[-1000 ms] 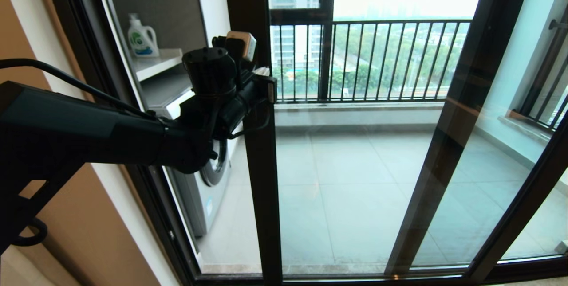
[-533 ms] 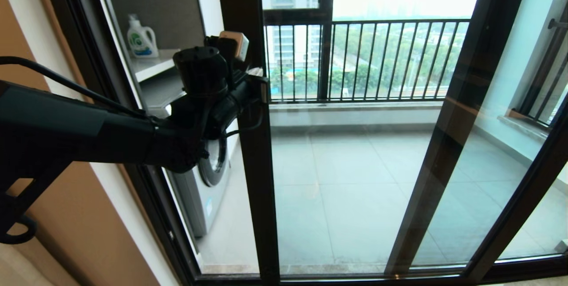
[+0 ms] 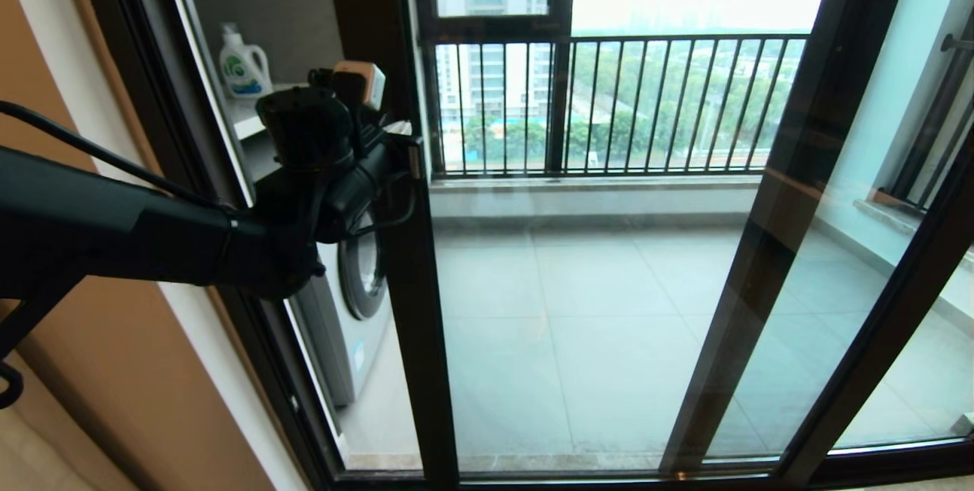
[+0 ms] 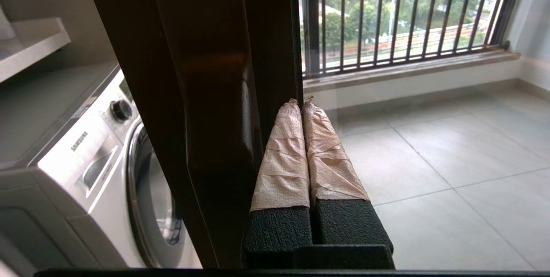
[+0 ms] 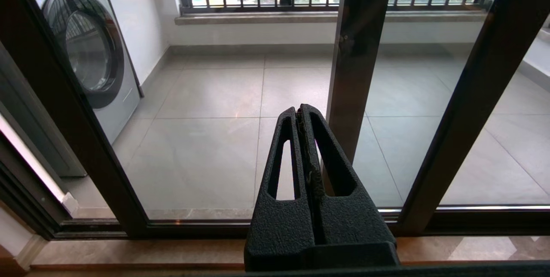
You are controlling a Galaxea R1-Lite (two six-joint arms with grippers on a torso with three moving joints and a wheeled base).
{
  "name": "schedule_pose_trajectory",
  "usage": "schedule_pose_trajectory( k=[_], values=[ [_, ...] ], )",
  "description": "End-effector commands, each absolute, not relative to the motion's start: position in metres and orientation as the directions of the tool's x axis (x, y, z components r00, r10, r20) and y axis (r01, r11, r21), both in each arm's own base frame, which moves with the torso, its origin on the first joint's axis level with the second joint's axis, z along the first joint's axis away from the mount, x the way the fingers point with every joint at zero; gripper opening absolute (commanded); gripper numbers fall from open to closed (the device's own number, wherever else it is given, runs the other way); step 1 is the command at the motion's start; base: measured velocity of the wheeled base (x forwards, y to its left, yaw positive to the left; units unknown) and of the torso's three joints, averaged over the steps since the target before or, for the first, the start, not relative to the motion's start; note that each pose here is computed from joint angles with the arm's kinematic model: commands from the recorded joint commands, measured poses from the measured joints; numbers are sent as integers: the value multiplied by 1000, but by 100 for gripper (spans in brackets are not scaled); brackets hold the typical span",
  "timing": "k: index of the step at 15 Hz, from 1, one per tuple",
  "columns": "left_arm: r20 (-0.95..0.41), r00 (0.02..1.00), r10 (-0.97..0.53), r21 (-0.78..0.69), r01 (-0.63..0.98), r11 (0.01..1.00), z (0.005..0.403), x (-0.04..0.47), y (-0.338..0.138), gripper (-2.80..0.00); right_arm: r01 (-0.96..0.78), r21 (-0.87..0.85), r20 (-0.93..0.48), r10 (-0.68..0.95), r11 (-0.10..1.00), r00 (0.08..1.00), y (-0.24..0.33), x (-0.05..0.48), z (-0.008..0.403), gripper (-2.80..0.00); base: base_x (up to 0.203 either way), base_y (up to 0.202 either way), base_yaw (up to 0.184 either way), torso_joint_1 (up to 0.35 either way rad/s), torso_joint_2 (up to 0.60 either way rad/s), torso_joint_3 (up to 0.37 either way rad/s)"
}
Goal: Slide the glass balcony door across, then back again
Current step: Close the slid door
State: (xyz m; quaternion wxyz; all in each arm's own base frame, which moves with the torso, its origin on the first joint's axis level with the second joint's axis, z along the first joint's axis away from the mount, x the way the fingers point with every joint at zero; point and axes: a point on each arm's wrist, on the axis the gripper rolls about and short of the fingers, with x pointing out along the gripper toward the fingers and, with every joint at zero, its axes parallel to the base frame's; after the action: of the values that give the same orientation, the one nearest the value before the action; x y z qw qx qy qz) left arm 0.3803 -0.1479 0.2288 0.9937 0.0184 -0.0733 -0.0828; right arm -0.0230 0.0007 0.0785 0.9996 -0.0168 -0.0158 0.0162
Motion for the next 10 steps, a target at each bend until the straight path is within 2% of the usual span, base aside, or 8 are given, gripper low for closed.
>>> schedule_pose_trajectory(
  k=[1,5,10],
  values=[
    [144,977,-157,49,152,987,231,368,-134,-280,-33,-34,18,34,999,999,1,-22,75,-280,0,0,0,0,0,0],
    [144,982,-119,52,112,992,228,351,-104,-280,-33,-34,18,34,999,999,1,-22,75,-280,0,0,0,0,0,0],
    [137,989,-54,62,46,997,226,360,-60,-280,-33,-34,18,34,999,999,1,-22,75,-280,0,0,0,0,0,0]
  ],
)
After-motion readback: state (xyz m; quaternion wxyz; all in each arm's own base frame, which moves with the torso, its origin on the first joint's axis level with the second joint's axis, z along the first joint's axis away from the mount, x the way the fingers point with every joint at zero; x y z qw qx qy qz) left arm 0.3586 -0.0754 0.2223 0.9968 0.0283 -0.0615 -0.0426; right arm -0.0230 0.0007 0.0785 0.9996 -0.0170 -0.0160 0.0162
